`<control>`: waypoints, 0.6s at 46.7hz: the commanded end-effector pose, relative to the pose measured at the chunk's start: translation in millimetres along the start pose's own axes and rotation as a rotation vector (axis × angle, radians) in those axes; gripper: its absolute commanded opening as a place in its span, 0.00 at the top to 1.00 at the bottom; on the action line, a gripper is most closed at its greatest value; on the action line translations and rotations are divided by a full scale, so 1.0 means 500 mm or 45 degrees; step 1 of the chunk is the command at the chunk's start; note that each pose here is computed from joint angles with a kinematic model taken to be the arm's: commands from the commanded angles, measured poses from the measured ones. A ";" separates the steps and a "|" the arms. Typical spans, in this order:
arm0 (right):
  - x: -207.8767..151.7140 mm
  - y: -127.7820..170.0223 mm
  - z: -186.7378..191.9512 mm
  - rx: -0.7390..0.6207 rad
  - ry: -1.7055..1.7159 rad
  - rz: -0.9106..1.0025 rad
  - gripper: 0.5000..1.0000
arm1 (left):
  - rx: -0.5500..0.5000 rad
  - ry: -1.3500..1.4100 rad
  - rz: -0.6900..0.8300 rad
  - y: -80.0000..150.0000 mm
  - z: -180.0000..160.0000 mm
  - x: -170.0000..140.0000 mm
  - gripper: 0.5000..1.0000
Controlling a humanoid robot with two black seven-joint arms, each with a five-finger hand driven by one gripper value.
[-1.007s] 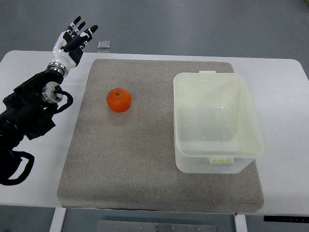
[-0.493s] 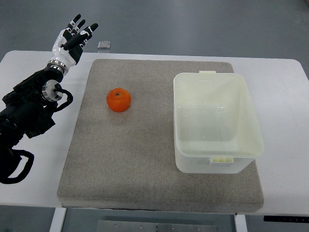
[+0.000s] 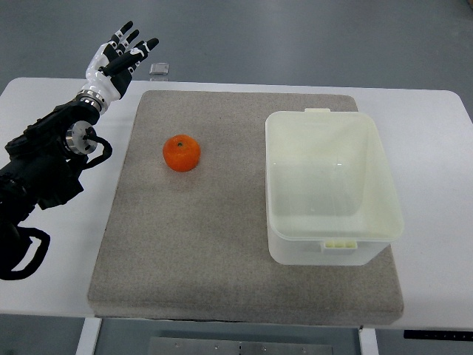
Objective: Put orange in box with left hand
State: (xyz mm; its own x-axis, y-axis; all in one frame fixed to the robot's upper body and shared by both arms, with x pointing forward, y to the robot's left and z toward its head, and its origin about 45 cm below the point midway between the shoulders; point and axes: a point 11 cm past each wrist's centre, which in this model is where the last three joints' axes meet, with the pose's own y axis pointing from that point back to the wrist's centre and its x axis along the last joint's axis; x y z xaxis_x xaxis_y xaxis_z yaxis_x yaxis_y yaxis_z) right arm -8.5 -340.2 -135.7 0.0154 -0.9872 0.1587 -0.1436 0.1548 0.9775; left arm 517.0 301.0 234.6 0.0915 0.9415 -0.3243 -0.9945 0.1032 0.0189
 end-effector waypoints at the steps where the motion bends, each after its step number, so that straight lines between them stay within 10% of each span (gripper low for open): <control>1: 0.000 0.000 0.000 0.000 0.000 0.001 0.15 | 0.020 -0.077 -0.058 -0.004 0.010 -0.010 0.01; 28: -0.001 0.000 0.002 -0.002 0.000 -0.001 0.15 | 0.286 -0.734 -0.549 -0.009 0.079 -0.058 0.01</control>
State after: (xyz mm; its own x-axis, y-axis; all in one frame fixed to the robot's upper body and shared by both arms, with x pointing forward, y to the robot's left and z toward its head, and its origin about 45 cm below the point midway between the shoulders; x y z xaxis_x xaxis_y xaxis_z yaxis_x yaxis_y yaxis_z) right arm -8.5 -340.2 -135.7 0.0154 -0.9872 0.1585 -0.1435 0.1547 0.9775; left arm 521.3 281.2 273.8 0.5046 0.8512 0.1441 -0.8595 0.4795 0.1771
